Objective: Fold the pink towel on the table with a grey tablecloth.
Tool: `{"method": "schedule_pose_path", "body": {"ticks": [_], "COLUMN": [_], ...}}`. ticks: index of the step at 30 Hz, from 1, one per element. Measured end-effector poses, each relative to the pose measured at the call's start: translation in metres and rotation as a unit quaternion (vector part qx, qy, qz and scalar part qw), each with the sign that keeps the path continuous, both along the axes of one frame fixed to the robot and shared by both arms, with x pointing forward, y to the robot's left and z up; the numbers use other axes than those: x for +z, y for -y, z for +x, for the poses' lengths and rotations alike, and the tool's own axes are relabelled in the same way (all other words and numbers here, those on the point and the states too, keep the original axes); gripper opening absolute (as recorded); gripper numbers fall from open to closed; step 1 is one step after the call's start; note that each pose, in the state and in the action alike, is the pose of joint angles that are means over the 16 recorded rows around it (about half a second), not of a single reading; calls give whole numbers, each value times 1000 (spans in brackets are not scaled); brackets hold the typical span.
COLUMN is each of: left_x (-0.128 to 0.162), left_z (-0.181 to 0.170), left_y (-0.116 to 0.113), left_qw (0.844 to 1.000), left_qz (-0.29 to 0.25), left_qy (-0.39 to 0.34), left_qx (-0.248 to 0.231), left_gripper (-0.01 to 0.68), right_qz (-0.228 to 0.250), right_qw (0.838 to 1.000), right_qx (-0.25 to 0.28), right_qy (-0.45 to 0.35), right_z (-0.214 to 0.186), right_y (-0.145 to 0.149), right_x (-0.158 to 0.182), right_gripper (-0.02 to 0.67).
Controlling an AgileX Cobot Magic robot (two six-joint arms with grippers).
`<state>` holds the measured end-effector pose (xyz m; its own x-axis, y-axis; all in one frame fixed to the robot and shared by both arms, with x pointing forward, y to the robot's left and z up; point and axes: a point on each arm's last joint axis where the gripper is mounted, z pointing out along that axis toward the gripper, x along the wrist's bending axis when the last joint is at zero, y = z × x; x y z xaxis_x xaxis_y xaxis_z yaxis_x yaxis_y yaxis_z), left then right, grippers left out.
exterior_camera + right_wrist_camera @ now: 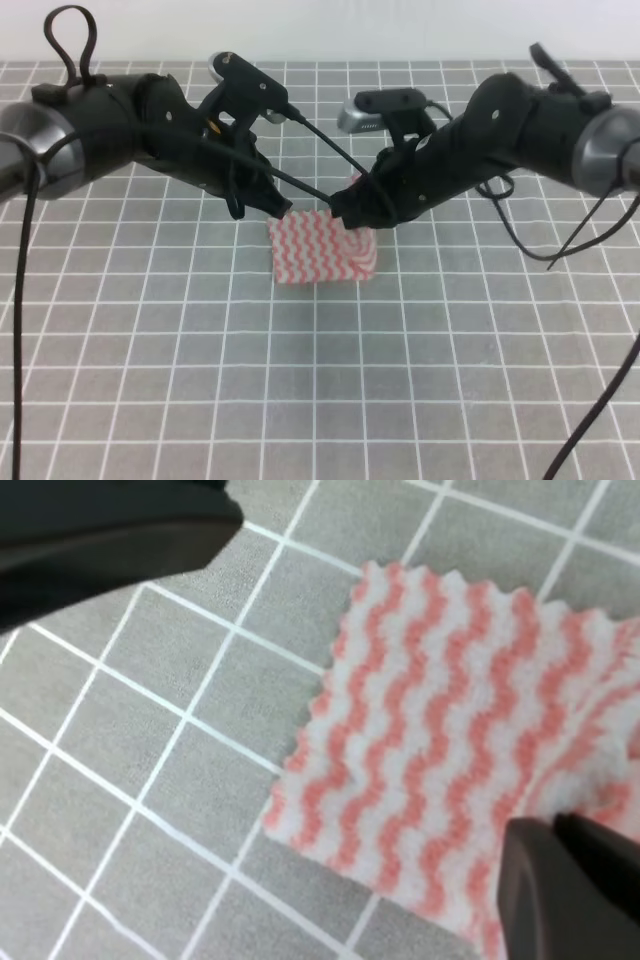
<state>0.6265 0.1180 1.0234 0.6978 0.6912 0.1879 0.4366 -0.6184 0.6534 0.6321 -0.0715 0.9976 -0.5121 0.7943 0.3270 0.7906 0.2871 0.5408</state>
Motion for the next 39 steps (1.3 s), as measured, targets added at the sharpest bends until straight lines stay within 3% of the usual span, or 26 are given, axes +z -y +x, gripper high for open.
{"method": "schedule_pose_path", "body": {"ticks": [22, 29, 36, 39], "left_x": [3, 3, 2, 2], "left_z": [2, 2, 2, 2], "left_y": [0, 0, 0, 0], "left_qw": [1000, 1000, 1000, 1000], "left_qz": [-8, -7, -7, -6], "left_qy": [14, 14, 13, 13], "left_qx": [5, 5, 5, 4], "left_gripper": [0, 0, 0, 0], "right_qz": [30, 31, 66, 79], "right_qw": [998, 997, 994, 992], "right_qx": [45, 51, 73, 86], "right_qy": [-36, -44, -43, -38], "right_z": [3, 3, 1, 2], "right_y": [-48, -51, -57, -58], "right_x": [-24, -32, -31, -28], "right_gripper": [-8, 78, 197, 214]}}
